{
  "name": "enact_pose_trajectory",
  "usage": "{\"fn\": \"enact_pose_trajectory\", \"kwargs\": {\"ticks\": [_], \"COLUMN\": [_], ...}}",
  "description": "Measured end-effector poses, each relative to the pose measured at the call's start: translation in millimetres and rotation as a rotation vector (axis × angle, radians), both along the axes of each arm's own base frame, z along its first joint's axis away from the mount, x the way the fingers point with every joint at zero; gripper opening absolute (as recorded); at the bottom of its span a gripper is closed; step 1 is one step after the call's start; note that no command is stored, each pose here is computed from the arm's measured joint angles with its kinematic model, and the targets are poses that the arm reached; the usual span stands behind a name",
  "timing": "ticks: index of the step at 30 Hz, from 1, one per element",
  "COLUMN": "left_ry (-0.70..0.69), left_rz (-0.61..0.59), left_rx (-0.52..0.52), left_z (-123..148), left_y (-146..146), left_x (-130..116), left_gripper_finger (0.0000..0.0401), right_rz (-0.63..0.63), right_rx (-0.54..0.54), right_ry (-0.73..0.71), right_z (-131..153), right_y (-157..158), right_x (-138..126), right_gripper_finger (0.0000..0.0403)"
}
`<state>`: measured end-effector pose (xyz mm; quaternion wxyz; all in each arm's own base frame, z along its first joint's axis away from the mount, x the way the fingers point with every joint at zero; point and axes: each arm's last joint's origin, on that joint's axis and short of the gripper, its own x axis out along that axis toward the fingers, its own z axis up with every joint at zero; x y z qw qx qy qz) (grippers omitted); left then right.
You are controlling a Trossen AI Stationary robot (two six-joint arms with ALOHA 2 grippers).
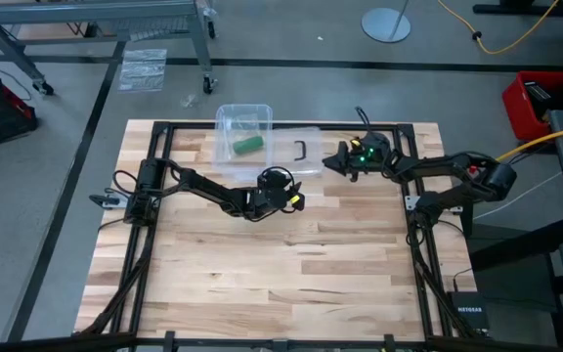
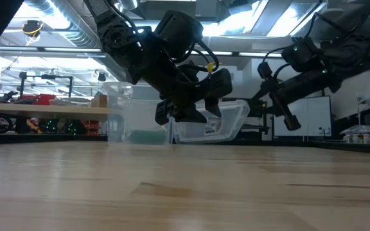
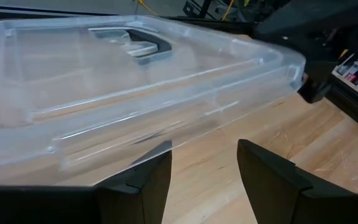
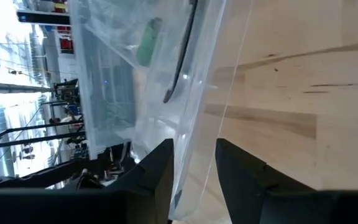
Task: Roll bandage
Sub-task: Close the transparent bin
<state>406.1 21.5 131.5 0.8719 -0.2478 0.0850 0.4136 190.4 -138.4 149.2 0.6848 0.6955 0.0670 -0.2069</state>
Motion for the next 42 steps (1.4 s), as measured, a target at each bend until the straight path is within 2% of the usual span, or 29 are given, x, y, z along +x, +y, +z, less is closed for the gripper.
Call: {"fn": "enact_pose_trajectory", "kwargs": {"ticks": [5,15,24,42], "left_ry": [0.0,0.021,0.054,0.077], "left_rz": [0.0,-0.001,-0.105,-0.091], "left_rx": [0.0,0.018,0.025,0.025], "left_z": [0,0,15,16], "left_y": [0,0,-12,5], "left_x": [0,0,-3,-4], "left_gripper_finger": [0.0175,0.0175,0.0175,0.0175], "right_rz": [0.044,0.095,0.054,0.055], "right_rx": [0.031,0.019,-0.038,-0.048], "right_ry": [0.034,0.048,0.047,0.031], "right_z": [-10,-10,-7,-6], "right_y": [6,11,8,8], "right_x": [13,36,38,39], "right_gripper_finger": [0.0122,0.0122,0.0122,0.0122]}}
